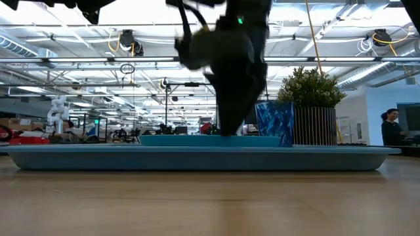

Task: Pick and place plate/cup/fork/spoon on tray
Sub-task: Adjust the blue plate

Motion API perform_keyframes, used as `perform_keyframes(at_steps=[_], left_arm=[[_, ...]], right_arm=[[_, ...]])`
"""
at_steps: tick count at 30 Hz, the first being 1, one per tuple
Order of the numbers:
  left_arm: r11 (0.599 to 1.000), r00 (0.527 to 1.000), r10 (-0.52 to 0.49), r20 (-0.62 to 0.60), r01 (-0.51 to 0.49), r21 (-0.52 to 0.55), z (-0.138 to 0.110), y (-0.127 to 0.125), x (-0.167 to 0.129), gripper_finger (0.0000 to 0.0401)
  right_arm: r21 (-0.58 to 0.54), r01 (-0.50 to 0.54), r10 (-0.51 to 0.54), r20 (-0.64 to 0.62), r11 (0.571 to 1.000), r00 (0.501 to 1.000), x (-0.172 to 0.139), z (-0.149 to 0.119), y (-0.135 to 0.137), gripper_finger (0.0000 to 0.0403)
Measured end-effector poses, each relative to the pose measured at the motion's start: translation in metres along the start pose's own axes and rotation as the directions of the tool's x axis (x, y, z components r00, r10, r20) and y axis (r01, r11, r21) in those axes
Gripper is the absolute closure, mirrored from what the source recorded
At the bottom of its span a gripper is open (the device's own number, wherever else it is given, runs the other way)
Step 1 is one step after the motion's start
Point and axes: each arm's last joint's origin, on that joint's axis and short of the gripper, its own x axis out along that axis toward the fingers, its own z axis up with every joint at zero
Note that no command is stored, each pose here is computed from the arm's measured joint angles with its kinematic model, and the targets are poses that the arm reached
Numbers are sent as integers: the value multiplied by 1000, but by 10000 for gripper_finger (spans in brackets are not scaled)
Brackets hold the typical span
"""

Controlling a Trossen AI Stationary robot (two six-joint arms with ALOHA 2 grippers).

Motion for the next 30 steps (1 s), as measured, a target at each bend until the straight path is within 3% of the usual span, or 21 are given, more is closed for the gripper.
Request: perform_keyframes(at_steps=[9, 15, 20, 30], left_arm=[[1000, 1000, -1, -9, 1, -28, -1, -2, -5, 258], [999, 1000, -2, -26, 2, -32, -3, -3, -5, 258], [1000, 1000, -2, -27, 2, -31, -3, -3, -5, 258], [1000, 1000, -2, -23, 1, -31, -3, -3, -5, 258]], right_arm=[[3, 13, -13, -26, 1000, 1000, 8, -6, -2, 275], [32, -82, 83, -59, 996, 995, 6, -11, 10, 275], [24, -96, 97, -69, 995, 993, 5, -20, 23, 275], [7, -121, 121, 6, 993, 993, 4, -16, 28, 275]])
